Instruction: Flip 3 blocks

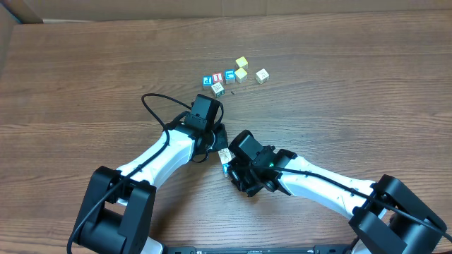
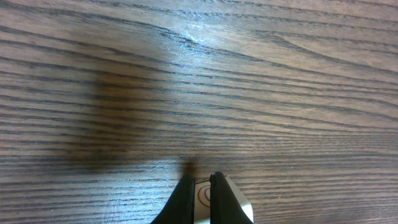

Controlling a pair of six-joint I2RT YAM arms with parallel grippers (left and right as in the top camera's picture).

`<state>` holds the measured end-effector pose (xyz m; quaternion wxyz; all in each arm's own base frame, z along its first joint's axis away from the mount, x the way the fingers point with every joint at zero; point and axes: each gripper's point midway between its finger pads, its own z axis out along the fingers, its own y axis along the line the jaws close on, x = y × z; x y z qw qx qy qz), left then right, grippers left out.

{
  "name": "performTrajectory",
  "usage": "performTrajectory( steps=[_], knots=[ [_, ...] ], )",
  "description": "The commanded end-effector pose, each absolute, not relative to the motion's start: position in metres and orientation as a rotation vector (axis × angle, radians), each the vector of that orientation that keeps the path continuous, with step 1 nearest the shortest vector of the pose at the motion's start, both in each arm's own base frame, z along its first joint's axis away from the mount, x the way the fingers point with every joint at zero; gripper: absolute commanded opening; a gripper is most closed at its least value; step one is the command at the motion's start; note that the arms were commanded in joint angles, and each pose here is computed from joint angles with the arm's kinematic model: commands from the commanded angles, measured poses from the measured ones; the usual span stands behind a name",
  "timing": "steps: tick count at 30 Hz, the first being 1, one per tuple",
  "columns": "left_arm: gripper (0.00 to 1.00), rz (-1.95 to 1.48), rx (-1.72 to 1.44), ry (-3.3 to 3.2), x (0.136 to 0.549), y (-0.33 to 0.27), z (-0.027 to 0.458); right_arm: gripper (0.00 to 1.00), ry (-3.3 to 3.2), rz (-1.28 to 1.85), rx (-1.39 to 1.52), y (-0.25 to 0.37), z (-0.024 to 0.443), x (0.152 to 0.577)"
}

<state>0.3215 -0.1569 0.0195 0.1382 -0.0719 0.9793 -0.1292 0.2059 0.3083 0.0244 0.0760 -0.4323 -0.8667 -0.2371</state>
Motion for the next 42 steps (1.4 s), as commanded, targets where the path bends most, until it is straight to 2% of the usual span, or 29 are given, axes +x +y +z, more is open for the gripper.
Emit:
performTrajectory(
  steps=[1,31,34,38,42],
  knots=[
    [0.04,-0.379,-0.212,2.860,0.315,-0.159,0.014,0.17,-2.594,-0.725,-1.311,0.311,0.026,0.209],
    [0.04,-0.393,-0.209,2.835,0.320,-0.161,0.016,0.20,-2.600,-0.744,-1.345,0.317,0.027,0.207],
    [0.05,-0.392,-0.208,2.835,0.320,-0.161,0.016,0.16,-2.572,-0.744,-1.316,0.321,0.028,0.202],
    [0.04,-0.381,-0.199,2.833,0.321,-0.160,0.016,0.04,-2.605,-0.779,-1.216,0.325,0.033,0.201],
    [0.04,-0.377,-0.199,2.831,0.321,-0.159,0.016,0.04,-2.652,-0.869,-1.096,0.329,0.046,0.207]
  ],
)
